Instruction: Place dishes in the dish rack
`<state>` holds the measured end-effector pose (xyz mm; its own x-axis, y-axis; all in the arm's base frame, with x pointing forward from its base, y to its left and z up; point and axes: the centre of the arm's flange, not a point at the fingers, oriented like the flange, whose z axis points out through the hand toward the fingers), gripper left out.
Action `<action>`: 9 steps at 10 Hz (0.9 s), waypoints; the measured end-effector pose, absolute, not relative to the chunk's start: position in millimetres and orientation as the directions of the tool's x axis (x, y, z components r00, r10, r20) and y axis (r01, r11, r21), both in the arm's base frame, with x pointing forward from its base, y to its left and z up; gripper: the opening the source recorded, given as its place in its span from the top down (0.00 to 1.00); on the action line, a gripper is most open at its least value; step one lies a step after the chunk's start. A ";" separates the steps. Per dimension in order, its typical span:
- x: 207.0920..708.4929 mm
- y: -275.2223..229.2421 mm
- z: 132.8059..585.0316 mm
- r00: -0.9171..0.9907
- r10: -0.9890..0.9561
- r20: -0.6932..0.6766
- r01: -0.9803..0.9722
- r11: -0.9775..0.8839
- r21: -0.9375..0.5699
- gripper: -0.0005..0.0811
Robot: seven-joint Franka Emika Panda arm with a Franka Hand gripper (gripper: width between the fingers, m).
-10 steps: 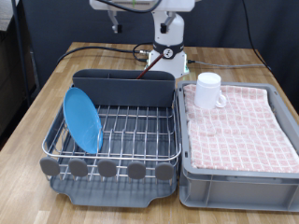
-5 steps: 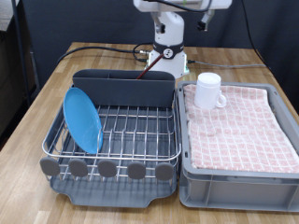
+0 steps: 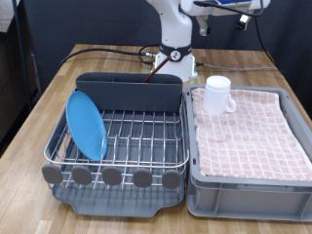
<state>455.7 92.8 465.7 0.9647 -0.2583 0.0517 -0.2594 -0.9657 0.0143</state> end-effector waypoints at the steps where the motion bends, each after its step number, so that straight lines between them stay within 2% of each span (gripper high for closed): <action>1: 456.1 92.0 465.3 0.964 -0.260 0.051 -0.261 -0.965 0.015 0.01; 9: 443.6 131.4 455.8 0.985 -0.172 0.035 -0.173 -0.984 0.040 0.01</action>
